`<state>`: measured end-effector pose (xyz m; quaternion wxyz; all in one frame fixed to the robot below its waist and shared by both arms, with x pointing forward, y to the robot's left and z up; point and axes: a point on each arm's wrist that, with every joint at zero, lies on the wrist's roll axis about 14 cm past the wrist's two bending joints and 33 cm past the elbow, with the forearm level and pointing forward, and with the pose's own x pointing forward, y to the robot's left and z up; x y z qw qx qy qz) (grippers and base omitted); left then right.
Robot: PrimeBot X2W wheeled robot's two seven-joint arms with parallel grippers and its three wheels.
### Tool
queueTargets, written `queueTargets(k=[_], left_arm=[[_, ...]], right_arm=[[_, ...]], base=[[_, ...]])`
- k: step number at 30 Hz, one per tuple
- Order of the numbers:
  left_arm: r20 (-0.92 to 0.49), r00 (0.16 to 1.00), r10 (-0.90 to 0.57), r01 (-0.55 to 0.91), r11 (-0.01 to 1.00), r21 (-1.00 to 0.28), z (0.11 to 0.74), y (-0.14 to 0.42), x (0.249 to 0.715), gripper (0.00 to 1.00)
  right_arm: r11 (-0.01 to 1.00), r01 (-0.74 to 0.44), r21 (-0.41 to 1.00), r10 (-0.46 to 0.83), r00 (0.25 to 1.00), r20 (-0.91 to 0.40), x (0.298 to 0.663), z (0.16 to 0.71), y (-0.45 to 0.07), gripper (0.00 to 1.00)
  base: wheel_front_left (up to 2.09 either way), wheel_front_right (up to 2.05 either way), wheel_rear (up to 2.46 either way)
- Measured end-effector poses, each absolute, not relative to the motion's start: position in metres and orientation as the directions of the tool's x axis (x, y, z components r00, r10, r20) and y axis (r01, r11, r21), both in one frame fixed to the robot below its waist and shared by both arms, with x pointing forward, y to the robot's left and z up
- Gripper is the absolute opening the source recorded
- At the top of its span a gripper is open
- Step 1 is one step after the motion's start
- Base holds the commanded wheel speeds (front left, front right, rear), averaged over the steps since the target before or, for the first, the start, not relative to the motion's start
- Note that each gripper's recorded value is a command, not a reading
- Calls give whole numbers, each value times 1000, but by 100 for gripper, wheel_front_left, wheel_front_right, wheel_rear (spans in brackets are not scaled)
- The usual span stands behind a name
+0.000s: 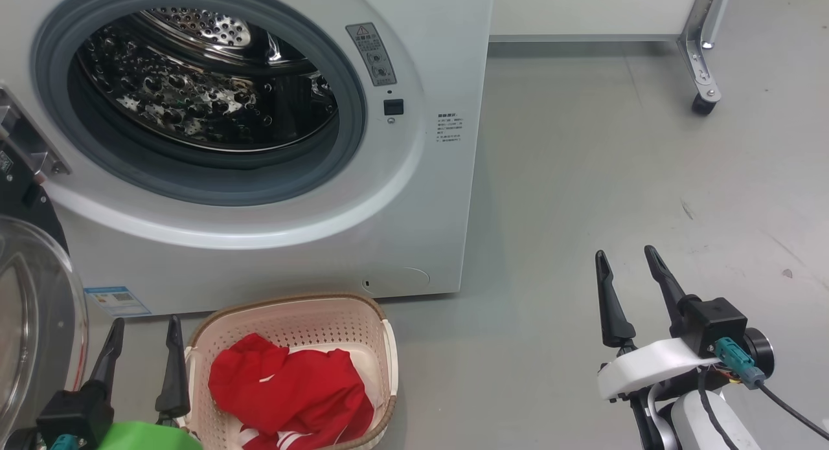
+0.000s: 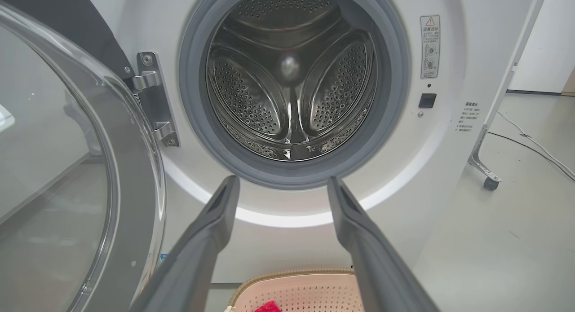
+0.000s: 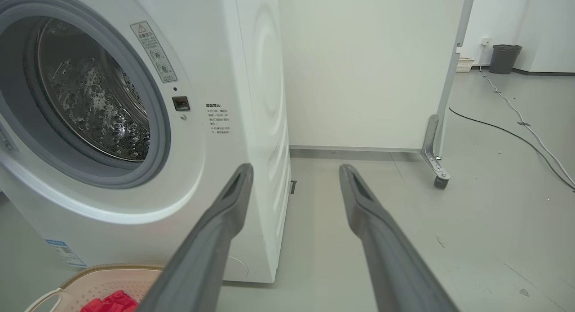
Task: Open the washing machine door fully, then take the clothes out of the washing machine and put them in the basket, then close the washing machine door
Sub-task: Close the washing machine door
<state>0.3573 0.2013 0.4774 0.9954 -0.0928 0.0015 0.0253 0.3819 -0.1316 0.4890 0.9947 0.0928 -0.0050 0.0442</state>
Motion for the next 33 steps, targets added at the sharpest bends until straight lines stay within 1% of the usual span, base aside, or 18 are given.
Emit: queueTargets(k=[18, 33], left_arm=[[13, 998, 68, -64, 980, -188, 484, 206, 355, 100], [18, 997, 77, -72, 979, -189, 486, 209, 351, 100]], right_arm=[[979, -82, 189, 81, 997, 17, 378, 489, -134, 100], [977, -91, 191, 90, 996, 15, 377, 488, -132, 100]], base=[[-91, 91, 0], [-36, 36, 0]])
